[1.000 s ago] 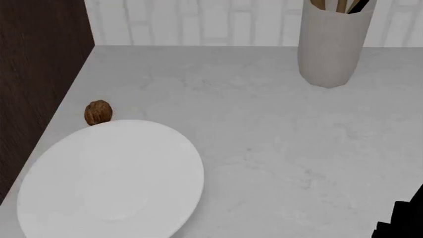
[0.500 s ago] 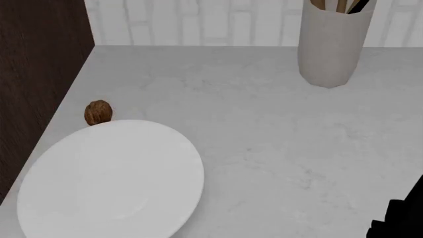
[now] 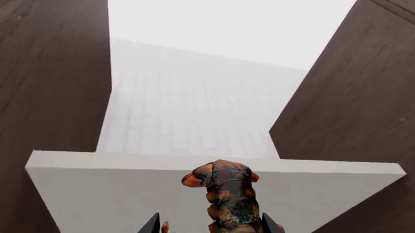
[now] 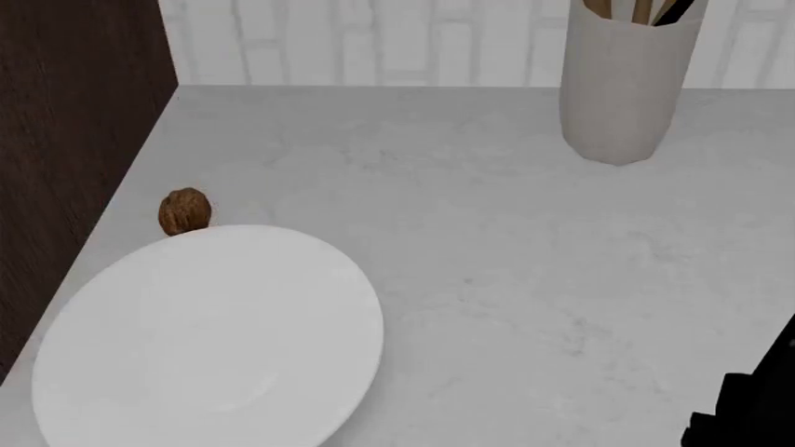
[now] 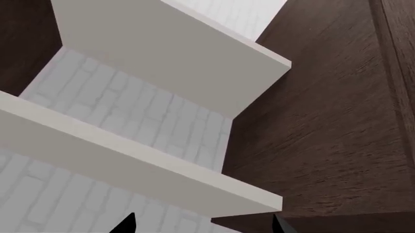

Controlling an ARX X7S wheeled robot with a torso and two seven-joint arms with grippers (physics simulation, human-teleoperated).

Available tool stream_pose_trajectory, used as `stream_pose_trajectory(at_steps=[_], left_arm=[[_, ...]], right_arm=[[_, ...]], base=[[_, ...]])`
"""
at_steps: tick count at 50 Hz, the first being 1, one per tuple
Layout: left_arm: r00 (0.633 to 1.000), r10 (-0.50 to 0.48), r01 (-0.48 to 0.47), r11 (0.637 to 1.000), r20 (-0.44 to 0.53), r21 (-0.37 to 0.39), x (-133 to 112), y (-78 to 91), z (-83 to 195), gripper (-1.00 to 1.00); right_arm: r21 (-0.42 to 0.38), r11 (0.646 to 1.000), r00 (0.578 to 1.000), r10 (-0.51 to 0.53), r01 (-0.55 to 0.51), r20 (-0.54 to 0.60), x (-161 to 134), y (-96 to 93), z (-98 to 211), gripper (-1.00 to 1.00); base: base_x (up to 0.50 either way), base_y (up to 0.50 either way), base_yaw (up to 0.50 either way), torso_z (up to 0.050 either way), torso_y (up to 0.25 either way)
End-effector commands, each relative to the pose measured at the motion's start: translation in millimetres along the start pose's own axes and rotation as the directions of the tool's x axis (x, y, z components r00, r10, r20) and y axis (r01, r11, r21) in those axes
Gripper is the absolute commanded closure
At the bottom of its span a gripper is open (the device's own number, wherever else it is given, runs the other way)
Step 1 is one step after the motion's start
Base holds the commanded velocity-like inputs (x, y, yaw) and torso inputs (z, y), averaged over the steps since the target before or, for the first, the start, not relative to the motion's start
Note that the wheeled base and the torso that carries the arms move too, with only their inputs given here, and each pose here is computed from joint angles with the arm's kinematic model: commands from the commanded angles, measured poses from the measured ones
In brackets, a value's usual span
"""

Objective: Pick the lobster from the counter and place it in the microwave.

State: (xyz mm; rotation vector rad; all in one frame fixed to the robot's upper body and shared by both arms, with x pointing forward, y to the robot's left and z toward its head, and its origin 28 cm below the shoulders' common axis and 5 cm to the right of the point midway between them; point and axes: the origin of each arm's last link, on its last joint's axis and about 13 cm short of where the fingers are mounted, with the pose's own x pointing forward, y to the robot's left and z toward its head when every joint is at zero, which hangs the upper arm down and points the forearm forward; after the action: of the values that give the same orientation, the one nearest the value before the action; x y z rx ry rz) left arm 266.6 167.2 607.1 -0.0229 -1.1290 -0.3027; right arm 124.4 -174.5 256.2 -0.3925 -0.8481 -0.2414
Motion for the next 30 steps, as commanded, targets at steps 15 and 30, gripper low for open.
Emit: stream_pose_trajectory(at_steps=[15, 30], left_arm=[[0.995, -0.099, 0.1, 0.993, -0.021, 0.06, 15, -13.9, 4, 1.0], [0.994, -0.101, 0.096, 0.99, 0.039, 0.102, 15, -20.4, 27, 1.0]], right_arm=[[0.002, 1.0, 0.999, -0.007, 0.007, 0.037, 3, -1.1, 2, -1.0], [0.011, 1.0, 0.999, -0.01, 0.01, 0.034, 1, 0.6, 2, -1.0]], base=[[0.0, 0.0, 0.0, 0.0, 0.0], [0.0, 0.0, 0.0, 0.0, 0.0]])
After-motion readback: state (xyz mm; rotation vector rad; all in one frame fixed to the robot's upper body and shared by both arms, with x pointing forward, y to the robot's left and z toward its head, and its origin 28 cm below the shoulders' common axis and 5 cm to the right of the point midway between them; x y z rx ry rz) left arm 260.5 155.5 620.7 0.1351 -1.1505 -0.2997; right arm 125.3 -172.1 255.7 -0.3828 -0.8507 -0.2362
